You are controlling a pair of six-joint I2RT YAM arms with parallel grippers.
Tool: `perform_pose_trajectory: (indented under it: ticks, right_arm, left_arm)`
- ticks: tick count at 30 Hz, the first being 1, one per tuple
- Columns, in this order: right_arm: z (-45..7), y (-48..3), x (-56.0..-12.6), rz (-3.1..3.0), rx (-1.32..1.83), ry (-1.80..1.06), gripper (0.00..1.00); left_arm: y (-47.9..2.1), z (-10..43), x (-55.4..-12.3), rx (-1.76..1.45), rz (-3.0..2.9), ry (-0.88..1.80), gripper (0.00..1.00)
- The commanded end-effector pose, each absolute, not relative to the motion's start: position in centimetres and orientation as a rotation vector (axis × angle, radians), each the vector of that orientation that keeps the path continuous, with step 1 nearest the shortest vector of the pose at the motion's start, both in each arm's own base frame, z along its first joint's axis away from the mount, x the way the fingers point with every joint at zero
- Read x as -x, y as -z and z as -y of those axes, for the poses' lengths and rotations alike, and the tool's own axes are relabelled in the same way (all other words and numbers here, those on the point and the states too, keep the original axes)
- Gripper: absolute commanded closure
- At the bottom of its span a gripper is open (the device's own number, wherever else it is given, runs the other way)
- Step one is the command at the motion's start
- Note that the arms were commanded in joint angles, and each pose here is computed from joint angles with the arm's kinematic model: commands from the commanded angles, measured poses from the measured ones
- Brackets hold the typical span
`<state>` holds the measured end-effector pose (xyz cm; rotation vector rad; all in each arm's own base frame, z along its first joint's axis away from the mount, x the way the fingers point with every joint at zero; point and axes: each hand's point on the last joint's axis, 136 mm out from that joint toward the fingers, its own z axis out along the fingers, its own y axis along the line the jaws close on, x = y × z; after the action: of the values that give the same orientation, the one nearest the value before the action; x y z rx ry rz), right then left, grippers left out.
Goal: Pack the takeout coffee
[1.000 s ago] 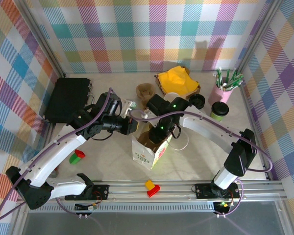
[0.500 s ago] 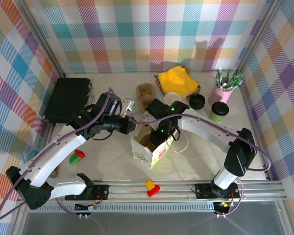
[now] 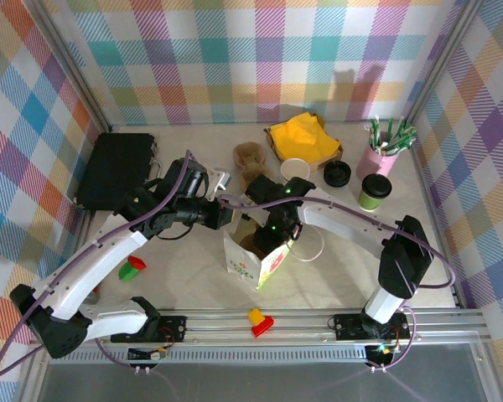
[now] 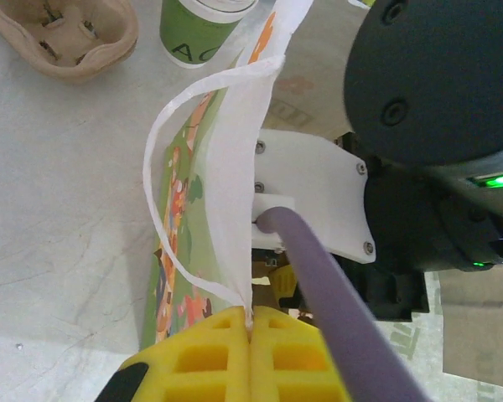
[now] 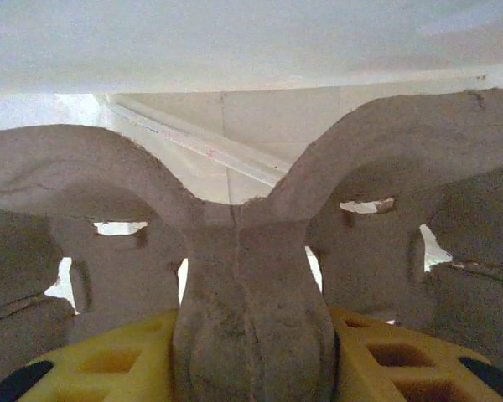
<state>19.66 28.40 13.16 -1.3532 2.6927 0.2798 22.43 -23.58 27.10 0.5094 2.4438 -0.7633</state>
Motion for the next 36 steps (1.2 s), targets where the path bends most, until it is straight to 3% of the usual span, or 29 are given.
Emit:
perform_pose_trajectory:
  ticks: [1, 36]
  right_arm:
    - [-28.4, -12.0, -19.1, -2.708, 1.389, -0.251, 0.56]
    - [-28.0, -6.5, -18.4, -2.774, 1.381, -0.225, 0.55]
  left_arm:
    - [-27.7, 23.3, -22.5, -0.489, -2.423, 0.768, 1.00]
    - [-27.4, 23.6, -22.7, -0.481, -2.430, 0.784, 1.00]
